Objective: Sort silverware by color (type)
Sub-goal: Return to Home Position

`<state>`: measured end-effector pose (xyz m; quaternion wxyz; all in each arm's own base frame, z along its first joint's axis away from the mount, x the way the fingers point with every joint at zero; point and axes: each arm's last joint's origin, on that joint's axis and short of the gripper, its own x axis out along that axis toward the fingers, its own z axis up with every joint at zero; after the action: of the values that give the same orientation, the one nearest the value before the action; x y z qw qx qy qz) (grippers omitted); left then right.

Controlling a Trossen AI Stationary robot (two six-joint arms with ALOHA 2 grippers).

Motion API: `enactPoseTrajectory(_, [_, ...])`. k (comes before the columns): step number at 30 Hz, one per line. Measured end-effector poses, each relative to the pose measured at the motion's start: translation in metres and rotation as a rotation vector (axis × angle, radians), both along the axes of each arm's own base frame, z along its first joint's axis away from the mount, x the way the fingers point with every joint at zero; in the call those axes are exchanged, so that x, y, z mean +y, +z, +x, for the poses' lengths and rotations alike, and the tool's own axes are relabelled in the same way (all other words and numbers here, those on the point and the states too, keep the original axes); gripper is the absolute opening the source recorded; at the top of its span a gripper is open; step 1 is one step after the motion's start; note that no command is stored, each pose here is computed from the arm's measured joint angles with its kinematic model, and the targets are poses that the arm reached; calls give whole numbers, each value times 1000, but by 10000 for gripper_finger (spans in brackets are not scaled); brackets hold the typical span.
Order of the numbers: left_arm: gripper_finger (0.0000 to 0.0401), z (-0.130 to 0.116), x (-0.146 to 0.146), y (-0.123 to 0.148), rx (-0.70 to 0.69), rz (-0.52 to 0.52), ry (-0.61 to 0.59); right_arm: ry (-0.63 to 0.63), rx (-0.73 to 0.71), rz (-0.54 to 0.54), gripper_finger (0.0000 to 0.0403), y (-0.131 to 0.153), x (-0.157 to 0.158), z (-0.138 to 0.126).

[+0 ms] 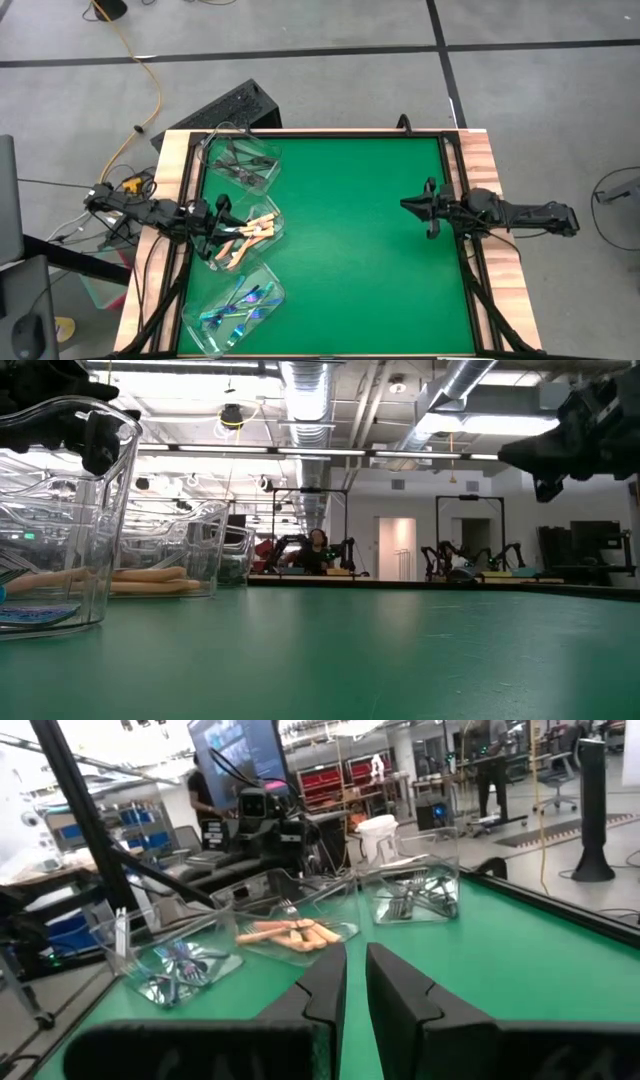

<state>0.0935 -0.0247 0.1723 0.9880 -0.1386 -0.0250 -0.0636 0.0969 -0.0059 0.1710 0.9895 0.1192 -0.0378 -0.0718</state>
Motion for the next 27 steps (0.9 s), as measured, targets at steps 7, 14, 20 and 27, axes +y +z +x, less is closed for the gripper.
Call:
enactPoseTrajectory(7, [128,0,1,0,-2,18,26,0,11,-1,66,-1,0,0])
enactPoseTrajectory(14, [128,0,0,0,-4,32,11,0,17,-1,66,-2,0,0])
enactPoseTrajectory(20, [128,0,0,0,-4,32,11,0,19,-1,66,-2,0,0])
enactPoseTrajectory(27, [128,0,0,-1,-3,32,11,0,22,0,66,-3,0,1])
